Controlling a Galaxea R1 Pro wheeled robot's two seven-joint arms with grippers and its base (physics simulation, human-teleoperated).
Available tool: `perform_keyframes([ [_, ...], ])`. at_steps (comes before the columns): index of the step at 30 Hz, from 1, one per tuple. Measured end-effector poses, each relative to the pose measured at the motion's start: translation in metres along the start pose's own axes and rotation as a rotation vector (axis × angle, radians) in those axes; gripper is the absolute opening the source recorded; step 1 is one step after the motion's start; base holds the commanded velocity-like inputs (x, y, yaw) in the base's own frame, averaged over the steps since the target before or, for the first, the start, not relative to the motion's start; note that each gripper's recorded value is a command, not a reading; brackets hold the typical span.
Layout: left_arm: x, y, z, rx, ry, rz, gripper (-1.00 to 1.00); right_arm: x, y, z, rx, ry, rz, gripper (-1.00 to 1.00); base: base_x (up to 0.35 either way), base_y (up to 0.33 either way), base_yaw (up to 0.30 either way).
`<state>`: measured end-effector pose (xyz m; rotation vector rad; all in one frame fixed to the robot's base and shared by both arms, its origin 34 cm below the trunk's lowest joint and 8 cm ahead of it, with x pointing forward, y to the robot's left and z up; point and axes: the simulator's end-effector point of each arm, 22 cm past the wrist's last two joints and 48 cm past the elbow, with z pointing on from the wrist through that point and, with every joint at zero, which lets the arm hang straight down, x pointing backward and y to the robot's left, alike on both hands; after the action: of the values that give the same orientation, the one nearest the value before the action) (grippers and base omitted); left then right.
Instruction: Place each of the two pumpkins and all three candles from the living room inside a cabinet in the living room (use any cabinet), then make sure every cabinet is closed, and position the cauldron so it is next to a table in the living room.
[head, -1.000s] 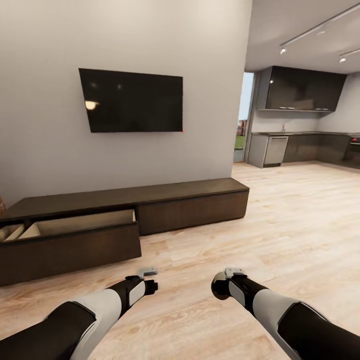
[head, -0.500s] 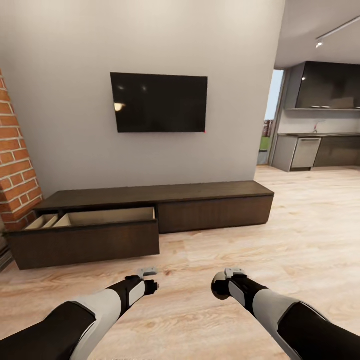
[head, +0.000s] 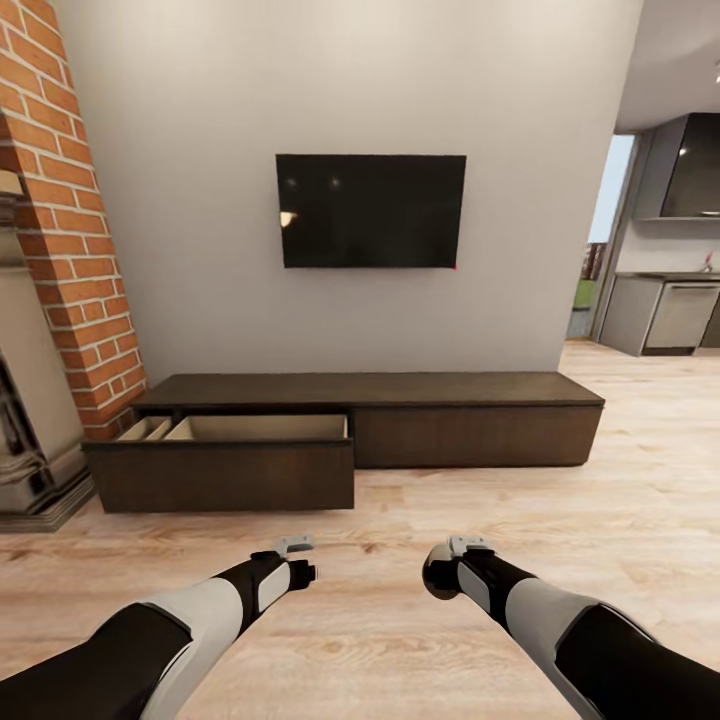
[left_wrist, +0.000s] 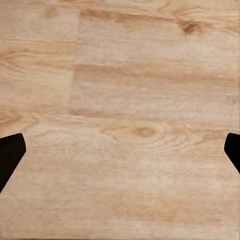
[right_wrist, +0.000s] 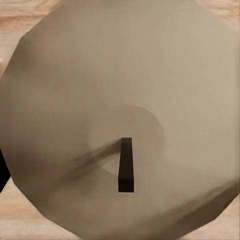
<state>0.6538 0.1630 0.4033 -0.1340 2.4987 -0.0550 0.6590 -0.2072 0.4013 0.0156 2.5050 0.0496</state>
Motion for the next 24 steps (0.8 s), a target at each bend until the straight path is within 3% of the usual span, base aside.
perform_keyframes([
  [12, -0.0037, 0.0001, -0.0032, 0.0, -0.008, -0.001, 1.0, -0.0037, 0.0003, -0.0033, 0.0, -0.009, 0.0, -1.0, 0.0, 0.025, 0.272],
  [24, -0.0071, 0.0001, -0.0061, 0.0, -0.016, -0.001, 1.0, -0.0071, 0.0005, -0.0062, -0.001, -0.017, -0.001, -1.0, 0.0, 0.269, 0.271],
])
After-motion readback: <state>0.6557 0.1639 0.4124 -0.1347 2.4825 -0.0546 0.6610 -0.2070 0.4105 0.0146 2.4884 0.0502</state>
